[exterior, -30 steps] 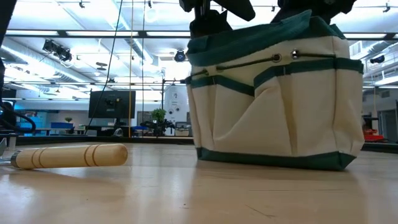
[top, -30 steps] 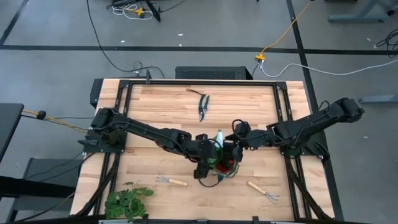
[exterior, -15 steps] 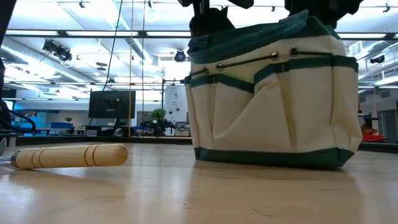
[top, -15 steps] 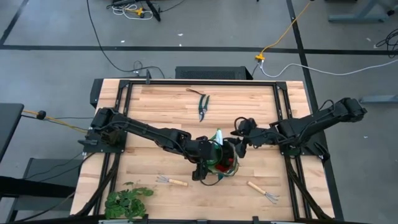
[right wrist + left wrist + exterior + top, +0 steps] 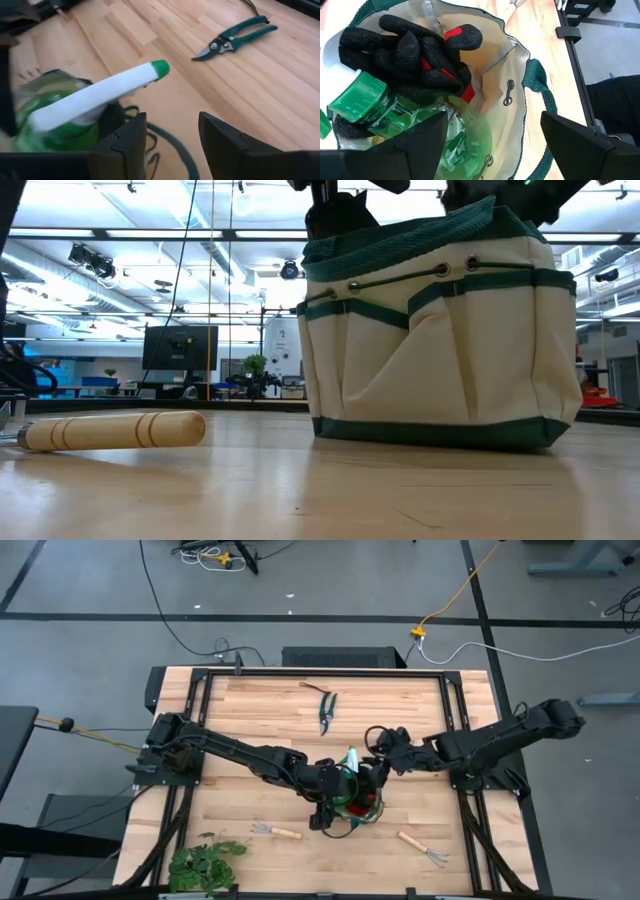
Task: Pick & Place Garden tools in Gardening bag
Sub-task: Put the green spray bottle into the green gardening bag
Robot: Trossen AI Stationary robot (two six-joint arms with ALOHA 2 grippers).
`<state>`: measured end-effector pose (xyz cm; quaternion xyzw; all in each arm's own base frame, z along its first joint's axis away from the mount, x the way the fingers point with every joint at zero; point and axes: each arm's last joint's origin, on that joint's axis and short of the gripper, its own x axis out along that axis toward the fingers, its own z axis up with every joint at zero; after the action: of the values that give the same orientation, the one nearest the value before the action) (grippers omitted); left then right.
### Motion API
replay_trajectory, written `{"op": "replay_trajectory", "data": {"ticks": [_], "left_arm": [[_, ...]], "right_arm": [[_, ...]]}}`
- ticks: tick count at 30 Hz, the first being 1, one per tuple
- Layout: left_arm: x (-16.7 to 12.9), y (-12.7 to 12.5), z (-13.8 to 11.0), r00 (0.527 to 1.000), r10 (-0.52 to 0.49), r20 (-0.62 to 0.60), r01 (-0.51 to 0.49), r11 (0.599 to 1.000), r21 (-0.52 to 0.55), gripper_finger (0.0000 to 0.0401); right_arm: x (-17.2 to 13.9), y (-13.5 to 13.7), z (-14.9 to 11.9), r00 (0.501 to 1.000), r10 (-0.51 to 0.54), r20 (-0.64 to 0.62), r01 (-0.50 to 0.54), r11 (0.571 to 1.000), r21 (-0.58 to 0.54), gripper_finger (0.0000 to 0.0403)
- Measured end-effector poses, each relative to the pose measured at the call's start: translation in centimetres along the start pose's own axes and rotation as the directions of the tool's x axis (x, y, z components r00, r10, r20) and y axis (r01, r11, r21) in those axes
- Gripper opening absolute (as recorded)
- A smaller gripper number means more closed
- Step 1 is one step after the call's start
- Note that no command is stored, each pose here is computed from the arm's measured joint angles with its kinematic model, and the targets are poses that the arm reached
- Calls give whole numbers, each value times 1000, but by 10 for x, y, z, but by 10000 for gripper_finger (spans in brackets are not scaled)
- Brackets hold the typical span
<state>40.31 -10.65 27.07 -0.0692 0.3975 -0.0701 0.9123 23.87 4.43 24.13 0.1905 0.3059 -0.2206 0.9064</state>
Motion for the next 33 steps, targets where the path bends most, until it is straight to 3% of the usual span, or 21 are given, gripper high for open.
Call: {"op": "replay_trajectory", "data": {"ticks": [16, 24, 33], "left_arm": [[0, -2, 0, 1000, -6, 2, 6, 1000, 2, 328], [0, -2, 0, 1000, -5, 3, 5, 1000, 2, 328], [0, -2, 0, 1000, -22, -5, 22, 1000, -18, 327]], "right_arm": [[49, -21, 8, 994, -108, -18, 107, 993, -48, 182], [60, -25, 5, 994, 79, 70, -76, 996, -38, 182], [66, -34, 0, 966, 221, 134, -221, 975, -12, 182]]}}
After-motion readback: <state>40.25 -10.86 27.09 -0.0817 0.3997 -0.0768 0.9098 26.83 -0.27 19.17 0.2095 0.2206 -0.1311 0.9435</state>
